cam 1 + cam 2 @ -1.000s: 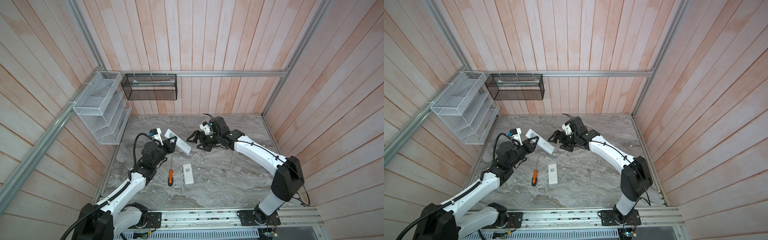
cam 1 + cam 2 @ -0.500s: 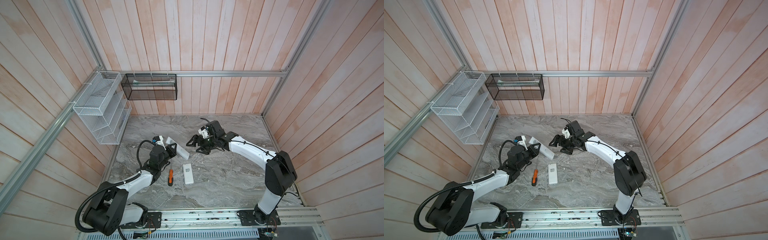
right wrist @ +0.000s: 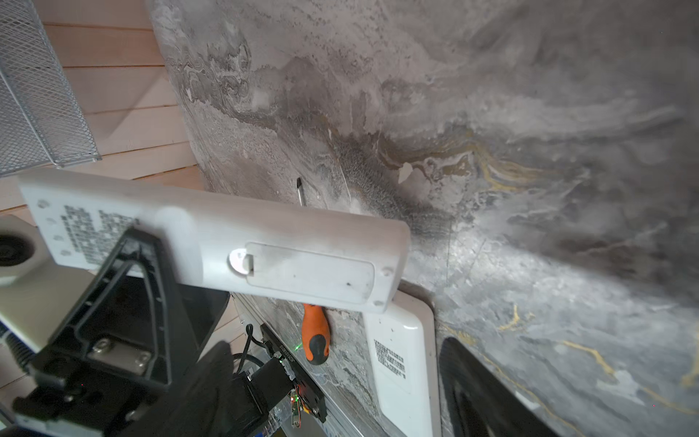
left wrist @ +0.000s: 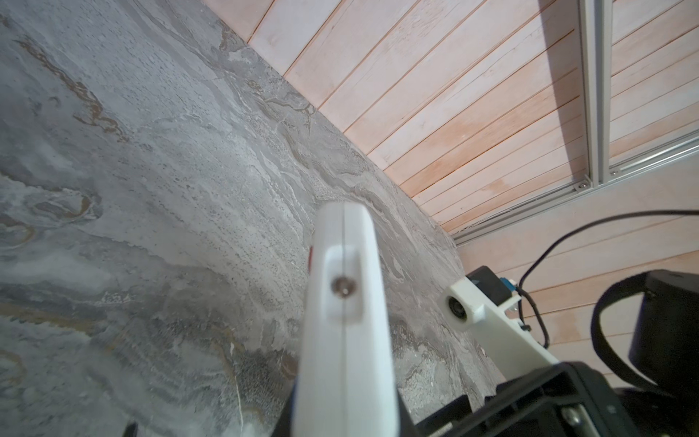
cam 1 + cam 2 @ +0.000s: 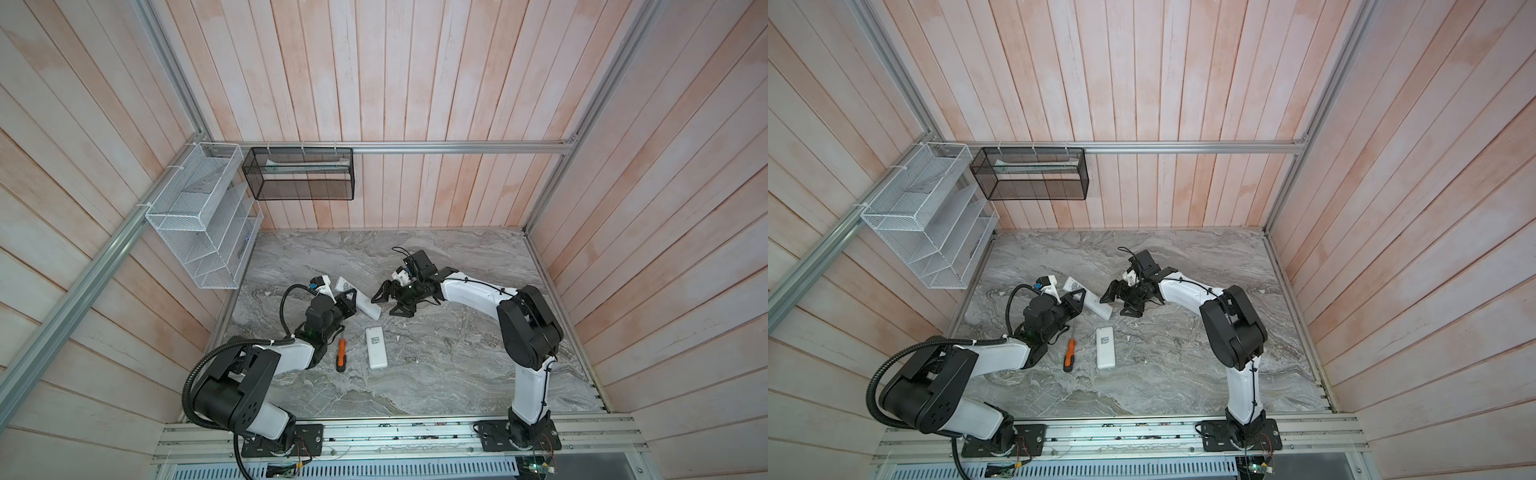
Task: Unload the batteries from the remote control
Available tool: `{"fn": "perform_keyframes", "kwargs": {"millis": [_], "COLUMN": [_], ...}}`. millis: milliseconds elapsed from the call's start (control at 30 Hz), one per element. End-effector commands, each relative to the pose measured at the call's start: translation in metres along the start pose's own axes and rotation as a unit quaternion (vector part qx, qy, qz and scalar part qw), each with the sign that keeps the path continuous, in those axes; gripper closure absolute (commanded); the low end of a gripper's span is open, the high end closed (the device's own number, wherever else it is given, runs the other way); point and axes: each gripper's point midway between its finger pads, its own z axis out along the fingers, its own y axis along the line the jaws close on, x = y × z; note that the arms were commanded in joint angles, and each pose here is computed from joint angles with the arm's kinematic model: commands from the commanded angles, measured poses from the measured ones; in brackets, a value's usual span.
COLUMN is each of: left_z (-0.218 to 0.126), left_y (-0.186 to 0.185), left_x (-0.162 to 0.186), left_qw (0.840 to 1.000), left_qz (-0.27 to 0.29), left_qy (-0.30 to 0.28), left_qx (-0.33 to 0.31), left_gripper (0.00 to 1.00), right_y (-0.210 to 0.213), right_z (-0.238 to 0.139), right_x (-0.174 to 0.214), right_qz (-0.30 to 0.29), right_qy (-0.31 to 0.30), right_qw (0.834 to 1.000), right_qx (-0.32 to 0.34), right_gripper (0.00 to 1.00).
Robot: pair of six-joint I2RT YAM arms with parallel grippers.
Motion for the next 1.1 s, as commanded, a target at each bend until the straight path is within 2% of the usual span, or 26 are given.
{"fn": "perform_keyframes", "kwargs": {"millis": [0,133,500,1067], "left_z": [-0.002,-0.002,-0.001,-0.004], "left_y": [-0.018,-0.023,-0.032,-0.052], "left_x": [-0.01,-0.005,-0.006,-0.016], "left_qw": [0.998,0.997,0.996,0.994], "left_qz": [-0.007,-0.011,0.001,0.009], "left_qy": [-0.026,-0.019,-0.014,-0.019], "left_qx": [0.052,0.075,0.087,0.106], "left_gripper": [1.0,1.0,1.0,1.0], "right_y": [0.007,0.001,-0.005,0.003], "right_z": [0.0,0.002,0.009,0.019], "right_x": [-0.005,-0.008,-0.007,-0.013], "right_qz": [-0.012,-0.005,0.002,-0.007], "right_qy": [0.002,-0.001,0.008,0.007], "right_qw": [1.0,1.0,1.0,1.0], "right_qx": [-0.013,-0.015,-0.013,-0.003], "right_gripper": [0.15,0.16,0.19,0.14]}}
